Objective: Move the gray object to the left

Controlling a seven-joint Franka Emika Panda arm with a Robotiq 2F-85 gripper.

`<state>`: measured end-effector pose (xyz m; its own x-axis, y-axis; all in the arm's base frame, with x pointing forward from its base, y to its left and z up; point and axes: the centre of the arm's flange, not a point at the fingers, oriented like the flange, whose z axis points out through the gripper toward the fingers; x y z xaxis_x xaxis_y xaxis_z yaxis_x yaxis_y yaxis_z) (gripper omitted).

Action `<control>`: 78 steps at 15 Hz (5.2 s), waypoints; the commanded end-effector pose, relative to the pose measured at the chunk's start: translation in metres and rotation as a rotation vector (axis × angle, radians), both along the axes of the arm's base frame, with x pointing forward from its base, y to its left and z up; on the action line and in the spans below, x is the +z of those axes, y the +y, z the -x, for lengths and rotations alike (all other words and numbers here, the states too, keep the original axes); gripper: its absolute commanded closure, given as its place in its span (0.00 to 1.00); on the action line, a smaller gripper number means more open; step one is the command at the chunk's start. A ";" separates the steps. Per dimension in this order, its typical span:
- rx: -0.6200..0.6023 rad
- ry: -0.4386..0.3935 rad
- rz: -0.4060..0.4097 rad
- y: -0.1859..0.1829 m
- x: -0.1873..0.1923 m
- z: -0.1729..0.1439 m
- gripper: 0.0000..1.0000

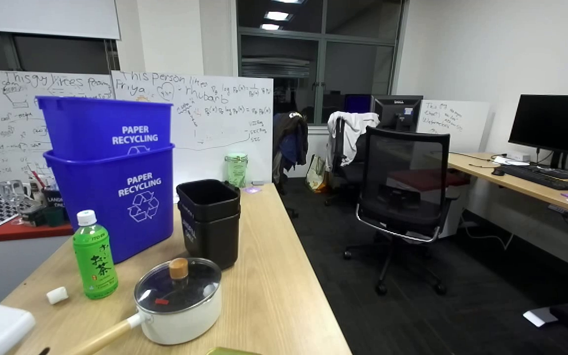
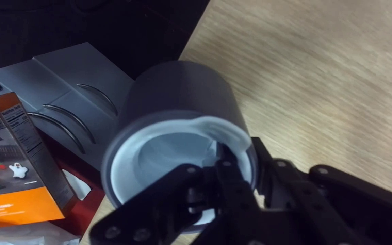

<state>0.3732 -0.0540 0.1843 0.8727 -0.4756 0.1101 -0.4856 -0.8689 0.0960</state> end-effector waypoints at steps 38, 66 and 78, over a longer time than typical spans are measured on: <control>0.548 -0.235 -0.415 0.141 0.077 -0.074 0.96; 0.978 -0.188 -0.346 0.132 0.040 -0.121 0.00; 0.941 -0.184 -0.315 0.137 0.065 -0.118 0.00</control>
